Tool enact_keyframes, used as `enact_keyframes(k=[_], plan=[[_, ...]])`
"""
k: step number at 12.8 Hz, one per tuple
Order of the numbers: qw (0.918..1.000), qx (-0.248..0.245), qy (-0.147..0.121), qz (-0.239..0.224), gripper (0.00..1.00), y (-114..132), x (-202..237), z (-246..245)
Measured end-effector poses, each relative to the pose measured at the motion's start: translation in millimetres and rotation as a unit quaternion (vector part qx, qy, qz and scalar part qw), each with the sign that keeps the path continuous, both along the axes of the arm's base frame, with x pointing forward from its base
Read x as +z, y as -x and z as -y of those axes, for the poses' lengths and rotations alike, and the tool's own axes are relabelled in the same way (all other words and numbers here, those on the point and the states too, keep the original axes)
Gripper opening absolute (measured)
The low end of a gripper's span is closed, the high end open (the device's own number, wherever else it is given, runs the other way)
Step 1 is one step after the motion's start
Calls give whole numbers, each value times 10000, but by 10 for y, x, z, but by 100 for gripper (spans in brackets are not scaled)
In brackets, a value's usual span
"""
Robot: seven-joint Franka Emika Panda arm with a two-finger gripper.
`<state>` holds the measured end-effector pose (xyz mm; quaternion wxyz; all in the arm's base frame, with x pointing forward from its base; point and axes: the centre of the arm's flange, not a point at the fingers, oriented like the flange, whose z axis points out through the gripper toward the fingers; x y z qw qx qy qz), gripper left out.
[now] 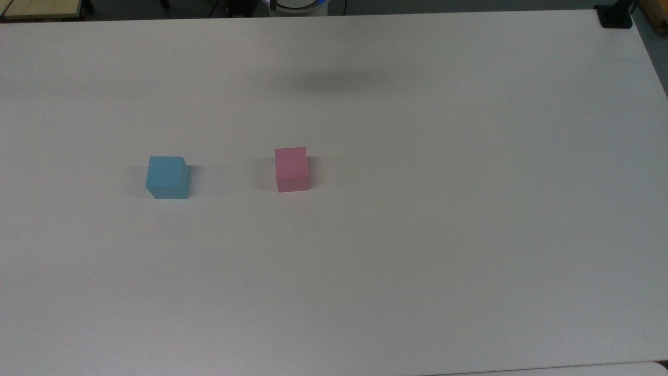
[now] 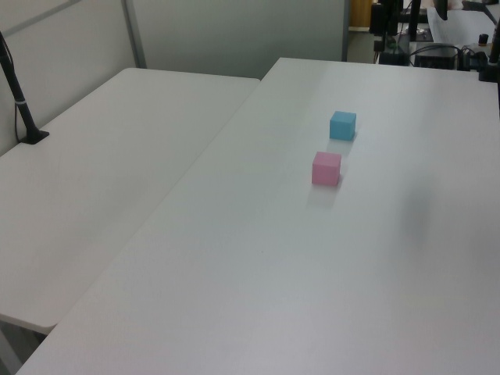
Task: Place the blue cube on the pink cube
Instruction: 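Move the open gripper into view above the table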
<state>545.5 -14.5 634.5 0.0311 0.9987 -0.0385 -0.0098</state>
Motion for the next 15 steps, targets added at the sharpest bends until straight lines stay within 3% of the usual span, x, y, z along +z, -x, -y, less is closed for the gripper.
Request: enact_keyframes(k=[11,15], plan=[[10000,-2,-1,-2,100,1,0,40],[9998,186,-15,-31,100,34,6,482]])
